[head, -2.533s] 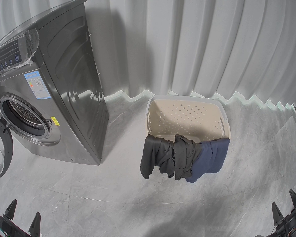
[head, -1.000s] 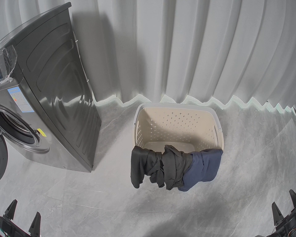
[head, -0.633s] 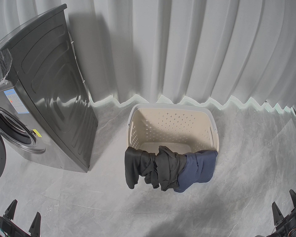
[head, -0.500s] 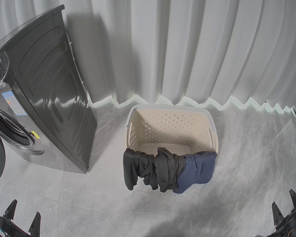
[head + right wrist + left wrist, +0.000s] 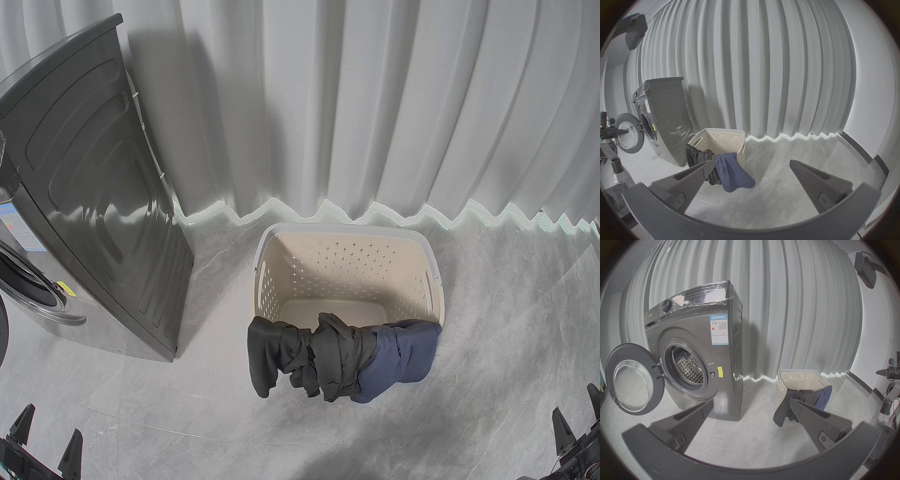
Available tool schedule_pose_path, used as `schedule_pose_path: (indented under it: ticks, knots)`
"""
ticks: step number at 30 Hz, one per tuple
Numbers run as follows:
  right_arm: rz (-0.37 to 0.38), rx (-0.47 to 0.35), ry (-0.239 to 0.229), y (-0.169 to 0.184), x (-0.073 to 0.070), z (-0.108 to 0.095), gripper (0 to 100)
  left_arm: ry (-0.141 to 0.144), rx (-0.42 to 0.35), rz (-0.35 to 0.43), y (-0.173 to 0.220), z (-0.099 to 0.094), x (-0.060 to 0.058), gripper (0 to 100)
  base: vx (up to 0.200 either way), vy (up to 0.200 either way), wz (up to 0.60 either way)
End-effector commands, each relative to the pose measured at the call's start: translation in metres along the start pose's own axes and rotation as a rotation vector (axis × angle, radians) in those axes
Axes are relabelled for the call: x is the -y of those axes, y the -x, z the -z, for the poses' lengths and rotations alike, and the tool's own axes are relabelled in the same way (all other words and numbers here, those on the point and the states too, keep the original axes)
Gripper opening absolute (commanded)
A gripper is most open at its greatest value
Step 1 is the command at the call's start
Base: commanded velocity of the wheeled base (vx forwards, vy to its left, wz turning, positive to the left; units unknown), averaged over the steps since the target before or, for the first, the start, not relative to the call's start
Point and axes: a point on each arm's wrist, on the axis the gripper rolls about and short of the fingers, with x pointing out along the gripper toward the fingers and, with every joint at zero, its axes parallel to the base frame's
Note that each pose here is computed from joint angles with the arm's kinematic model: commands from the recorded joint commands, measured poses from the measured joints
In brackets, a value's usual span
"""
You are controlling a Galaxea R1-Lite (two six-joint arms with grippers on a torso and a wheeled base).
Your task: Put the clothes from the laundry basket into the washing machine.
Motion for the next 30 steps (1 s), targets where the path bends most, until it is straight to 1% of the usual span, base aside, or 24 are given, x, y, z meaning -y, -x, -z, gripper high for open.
schedule_pose_path:
  ticks: [1, 2, 3, 4, 5, 6, 7, 8, 10, 12, 15, 17, 20, 22, 25, 30]
  knots:
    - [0.008, 0.054, 0.008, 0.001, 0.000, -0.004, 100, 0.001, 0.003, 0.000, 0.000, 0.004, 0.000, 100, 0.000, 0.000, 0.00]
    - [0.018, 0.128, 0.014, 0.005, 0.000, -0.018, 100, 0.001, 0.003, 0.000, 0.000, 0.004, 0.000, 100, 0.000, 0.000, 0.00]
    - [0.021, 0.138, 0.014, 0.006, 0.000, -0.020, 100, 0.001, 0.003, 0.000, 0.000, 0.004, 0.000, 100, 0.000, 0.000, 0.00]
    - [0.023, 0.210, 0.014, 0.014, 0.000, -0.047, 100, -0.001, 0.003, 0.000, 0.000, 0.004, 0.000, 100, 0.000, 0.000, 0.00]
    - [0.021, 0.189, 0.014, 0.012, 0.000, -0.053, 100, -0.001, 0.003, 0.000, 0.000, 0.004, 0.000, 100, 0.000, 0.000, 0.00]
    - [0.016, 0.141, 0.013, 0.008, 0.000, -0.057, 100, -0.001, 0.003, 0.000, 0.000, 0.004, 0.000, 100, 0.000, 0.000, 0.00]
    - [0.016, 0.141, 0.013, 0.008, 0.000, -0.057, 100, -0.001, 0.003, 0.000, 0.000, 0.004, 0.000, 100, 0.000, 0.000, 0.00]
    - [0.004, 0.042, 0.012, -0.003, 0.001, -0.056, 100, -0.001, 0.003, 0.000, 0.000, 0.004, 0.000, 100, 0.000, 0.000, 0.00]
    - [-0.018, -0.059, 0.006, -0.015, 0.001, -0.053, 100, -0.001, 0.003, 0.000, 0.000, 0.004, 0.000, 100, 0.000, 0.000, 0.00]
    - [-0.028, -0.188, 0.001, -0.031, 0.001, -0.048, 100, 0.001, 0.003, 0.000, 0.000, 0.004, 0.000, 100, 0.000, 0.000, 0.00]
    - [-0.040, -0.325, -0.014, -0.052, 0.000, -0.047, 100, 0.001, 0.003, 0.000, 0.000, 0.004, 0.000, 100, 0.000, 0.000, 0.00]
    - [-0.050, -0.365, -0.036, -0.063, 0.000, -0.048, 100, 0.001, 0.002, 0.000, 0.000, 0.005, 0.000, 100, 0.000, 0.000, 0.00]
    - [-0.065, -0.425, -0.081, -0.082, -0.001, -0.048, 100, 0.001, 0.002, 0.000, 0.000, 0.005, 0.000, 100, 0.000, 0.000, 0.00]
    - [-0.063, -0.457, -0.097, -0.090, -0.001, -0.046, 100, 0.001, 0.003, 0.000, 0.000, 0.004, 0.000, 100, 0.000, 0.000, 0.00]
    - [-0.064, -0.494, -0.099, -0.099, -0.001, -0.044, 100, 0.001, 0.003, 0.000, 0.000, 0.004, 0.000, 100, 0.000, 0.000, 0.00]
    - [-0.090, -0.541, -0.092, -0.112, -0.004, -0.041, 100, 0.001, 0.003, 0.000, 0.000, 0.004, 0.000, 100, 0.000, 0.000, 0.00]
